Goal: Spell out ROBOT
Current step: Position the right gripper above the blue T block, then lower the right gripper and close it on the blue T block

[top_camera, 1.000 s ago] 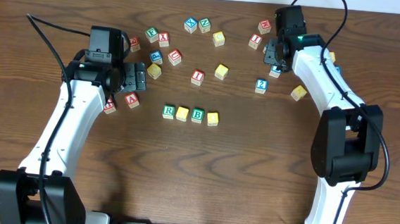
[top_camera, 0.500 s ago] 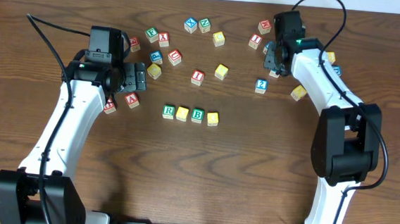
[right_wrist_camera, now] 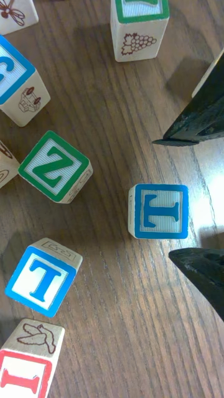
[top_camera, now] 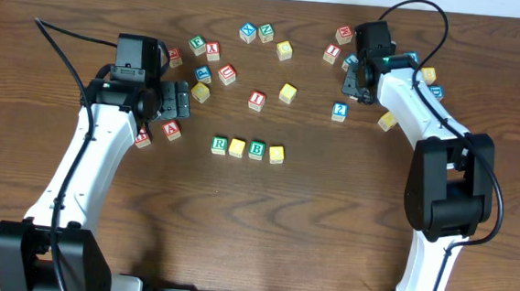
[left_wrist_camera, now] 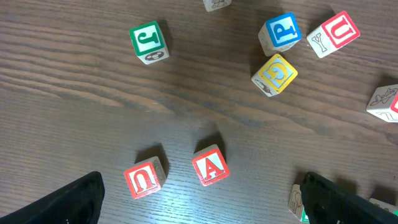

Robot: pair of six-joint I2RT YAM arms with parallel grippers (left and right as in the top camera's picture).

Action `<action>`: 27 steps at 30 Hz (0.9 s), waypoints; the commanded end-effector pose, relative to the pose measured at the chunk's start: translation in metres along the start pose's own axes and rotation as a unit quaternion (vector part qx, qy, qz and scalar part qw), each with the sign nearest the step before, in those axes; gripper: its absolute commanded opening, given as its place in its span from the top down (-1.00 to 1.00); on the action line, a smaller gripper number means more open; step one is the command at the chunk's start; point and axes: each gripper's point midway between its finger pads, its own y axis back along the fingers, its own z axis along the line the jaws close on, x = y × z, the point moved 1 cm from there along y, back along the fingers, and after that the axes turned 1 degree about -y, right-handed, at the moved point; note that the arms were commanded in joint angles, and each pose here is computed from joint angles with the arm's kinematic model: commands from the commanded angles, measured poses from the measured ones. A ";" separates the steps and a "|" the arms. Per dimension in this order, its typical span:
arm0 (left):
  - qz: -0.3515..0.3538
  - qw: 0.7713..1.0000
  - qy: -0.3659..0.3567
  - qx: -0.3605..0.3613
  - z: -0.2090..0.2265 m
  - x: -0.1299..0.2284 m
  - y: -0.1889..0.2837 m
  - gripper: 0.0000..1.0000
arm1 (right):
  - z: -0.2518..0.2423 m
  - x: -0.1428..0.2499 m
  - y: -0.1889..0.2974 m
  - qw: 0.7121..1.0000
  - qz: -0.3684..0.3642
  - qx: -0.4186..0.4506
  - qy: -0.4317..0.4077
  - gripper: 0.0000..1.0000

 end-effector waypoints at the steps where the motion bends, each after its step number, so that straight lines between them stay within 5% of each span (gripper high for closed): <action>1: 0.006 1.000 -0.006 0.001 0.001 0.004 -0.002 -0.98 | 0.005 0.011 -0.004 1.000 0.004 0.001 -0.001 0.04; 27: 0.006 1.000 -0.006 0.001 0.001 0.004 -0.002 -0.98 | 0.011 0.007 -0.008 1.000 -0.018 -0.003 0.012 -0.01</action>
